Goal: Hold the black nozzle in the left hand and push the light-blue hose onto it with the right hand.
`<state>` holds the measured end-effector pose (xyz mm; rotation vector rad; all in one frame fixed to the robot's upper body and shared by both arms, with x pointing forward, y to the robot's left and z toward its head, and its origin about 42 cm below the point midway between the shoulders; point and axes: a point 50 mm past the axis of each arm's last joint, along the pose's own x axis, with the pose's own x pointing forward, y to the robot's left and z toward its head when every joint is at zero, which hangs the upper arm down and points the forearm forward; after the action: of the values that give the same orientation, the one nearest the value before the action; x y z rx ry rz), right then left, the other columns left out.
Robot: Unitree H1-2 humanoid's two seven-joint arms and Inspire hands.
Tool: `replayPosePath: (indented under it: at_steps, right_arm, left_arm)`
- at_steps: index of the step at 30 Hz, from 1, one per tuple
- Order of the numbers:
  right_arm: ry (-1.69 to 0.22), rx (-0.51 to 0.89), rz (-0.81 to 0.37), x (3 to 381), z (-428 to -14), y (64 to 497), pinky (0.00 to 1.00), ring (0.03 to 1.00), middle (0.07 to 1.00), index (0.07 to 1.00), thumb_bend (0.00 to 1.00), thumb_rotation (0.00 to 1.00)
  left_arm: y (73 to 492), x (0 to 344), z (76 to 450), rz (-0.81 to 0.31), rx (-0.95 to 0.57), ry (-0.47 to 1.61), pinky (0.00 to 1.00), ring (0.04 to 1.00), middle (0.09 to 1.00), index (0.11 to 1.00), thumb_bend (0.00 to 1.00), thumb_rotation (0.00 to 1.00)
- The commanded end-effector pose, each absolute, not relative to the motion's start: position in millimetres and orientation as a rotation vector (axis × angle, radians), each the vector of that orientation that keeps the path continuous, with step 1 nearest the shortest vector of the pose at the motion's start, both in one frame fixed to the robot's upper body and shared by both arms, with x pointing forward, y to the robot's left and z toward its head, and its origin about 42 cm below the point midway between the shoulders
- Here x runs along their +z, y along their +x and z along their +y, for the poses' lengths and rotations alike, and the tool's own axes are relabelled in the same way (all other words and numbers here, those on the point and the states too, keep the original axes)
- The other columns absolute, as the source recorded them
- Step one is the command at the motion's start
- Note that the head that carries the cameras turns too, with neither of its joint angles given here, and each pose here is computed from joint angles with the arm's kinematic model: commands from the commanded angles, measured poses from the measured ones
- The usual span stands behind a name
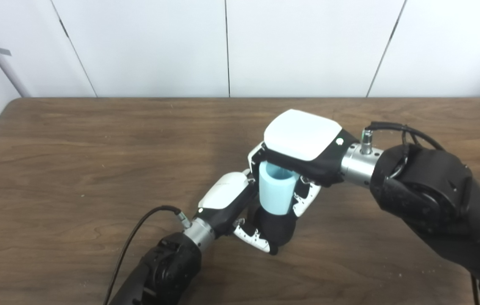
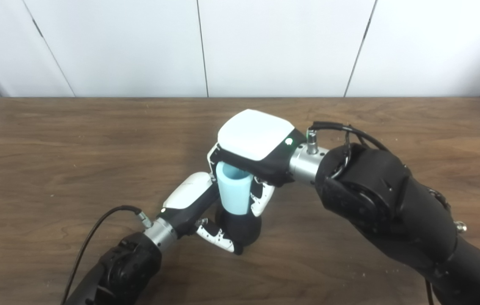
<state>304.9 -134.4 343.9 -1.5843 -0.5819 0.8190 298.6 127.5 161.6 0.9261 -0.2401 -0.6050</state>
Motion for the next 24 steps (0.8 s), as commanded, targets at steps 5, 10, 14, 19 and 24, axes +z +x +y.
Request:
replayPosePath:
  at_steps: [5, 10, 14, 19, 24]
  right_arm:
    - [-1.623, 0.845, -0.640, 339, -139, 295, 0.30, 0.434, 0.542, 0.526, 0.49, 0.00]
    - [-1.604, 0.858, -0.628, 333, -142, 298, 0.32, 0.465, 0.561, 0.522, 0.49, 0.00]
    - [-1.587, 0.857, -0.597, 338, -144, 299, 0.62, 0.688, 0.714, 0.612, 0.68, 0.07]
    - [-1.566, 0.839, -0.612, 347, -147, 301, 0.97, 0.981, 0.956, 0.858, 0.97, 0.32]
    - [-1.491, 0.798, -0.663, 356, -150, 302, 1.00, 1.000, 1.000, 0.964, 0.96, 0.54]
  left_arm:
    - [298, 142, 132, -0.108, -0.663, 0.960, 1.00, 0.720, 0.502, 0.479, 0.52, 0.00]
    - [297, 141, 130, -0.102, -0.659, 0.958, 1.00, 0.721, 0.502, 0.480, 0.52, 0.00]
    - [298, 144, 128, -0.105, -0.655, 0.963, 1.00, 0.720, 0.502, 0.479, 0.52, 0.00]
    - [299, 143, 126, -0.112, -0.657, 0.972, 1.00, 0.720, 0.516, 0.473, 0.52, 0.00]
    - [299, 141, 127, -0.120, -0.654, 0.977, 1.00, 0.729, 0.550, 0.452, 0.51, 0.00]
